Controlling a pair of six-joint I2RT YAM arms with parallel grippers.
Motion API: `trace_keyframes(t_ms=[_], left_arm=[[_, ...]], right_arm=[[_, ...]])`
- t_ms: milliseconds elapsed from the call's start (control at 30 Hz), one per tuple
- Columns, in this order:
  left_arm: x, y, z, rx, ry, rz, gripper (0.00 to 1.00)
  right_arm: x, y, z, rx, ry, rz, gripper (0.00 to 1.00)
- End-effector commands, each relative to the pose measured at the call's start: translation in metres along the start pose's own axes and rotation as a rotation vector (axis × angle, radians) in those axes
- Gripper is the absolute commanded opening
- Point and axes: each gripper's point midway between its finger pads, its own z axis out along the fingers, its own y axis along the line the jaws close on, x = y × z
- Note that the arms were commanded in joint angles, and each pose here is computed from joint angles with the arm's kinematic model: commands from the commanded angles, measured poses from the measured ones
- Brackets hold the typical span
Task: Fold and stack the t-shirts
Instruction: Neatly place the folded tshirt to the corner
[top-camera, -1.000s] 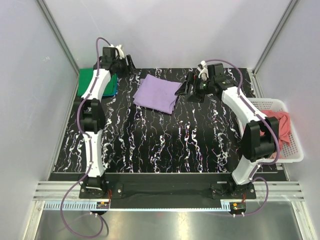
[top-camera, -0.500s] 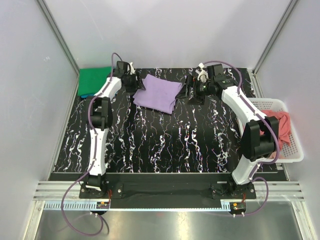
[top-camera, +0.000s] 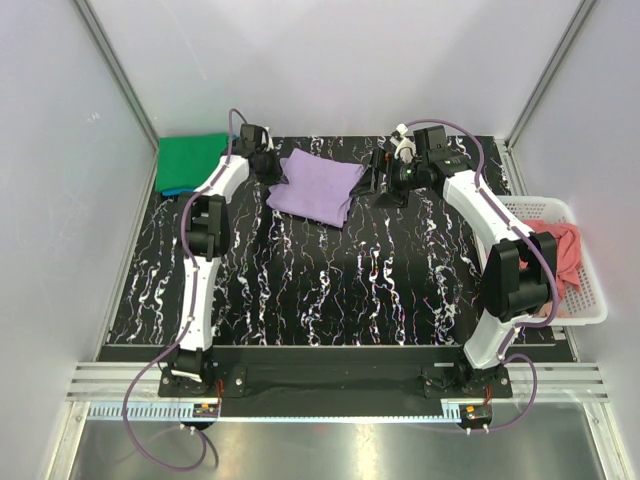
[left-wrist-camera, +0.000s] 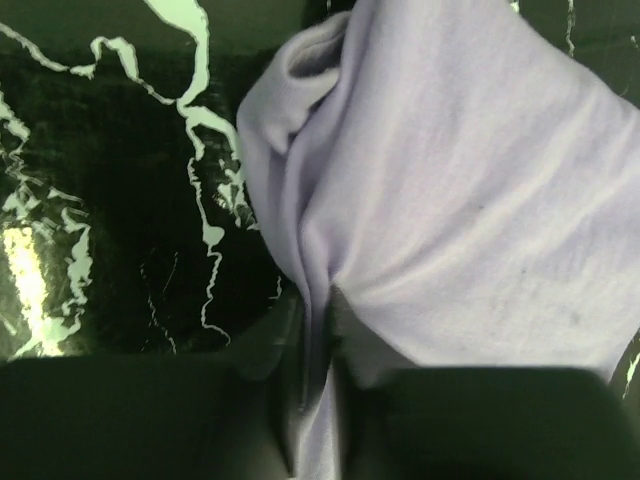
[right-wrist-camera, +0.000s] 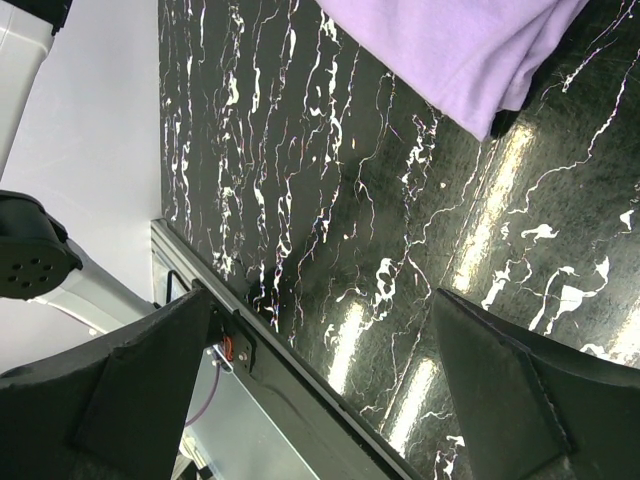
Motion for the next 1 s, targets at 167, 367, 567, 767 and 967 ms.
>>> trace_keyframes(t_ms=[167,367,567,767,967], left_arm=[[0.016,-0.025,-0.034,-0.031,0.005,-0.051,0.00],[-0.041,-0.036,-0.098,-0.141,-0.199,0.033,0.00],[-0.072,-0.031,-0.130,-0.245,-0.271,0.083,0.00],[-0.100,-0.010,-0.155,-0.352,-0.377,0.071,0.00],[-0.140,0.008,-0.181,-0.360,-0.478,-0.003,0.00]], right_arm=[[-0.011,0.029,-0.022,-0.044,-0.057,-0.073,1.00],[-0.016,0.035,-0.025,-0.062,-0.083,-0.084,1.00],[-0.017,0.041,-0.029,-0.075,-0.103,-0.086,1.00],[-0.021,0.045,-0.035,-0.072,-0.120,-0.112,1.00],[-0.021,0.043,-0.035,-0.062,-0.126,-0.120,1.00]])
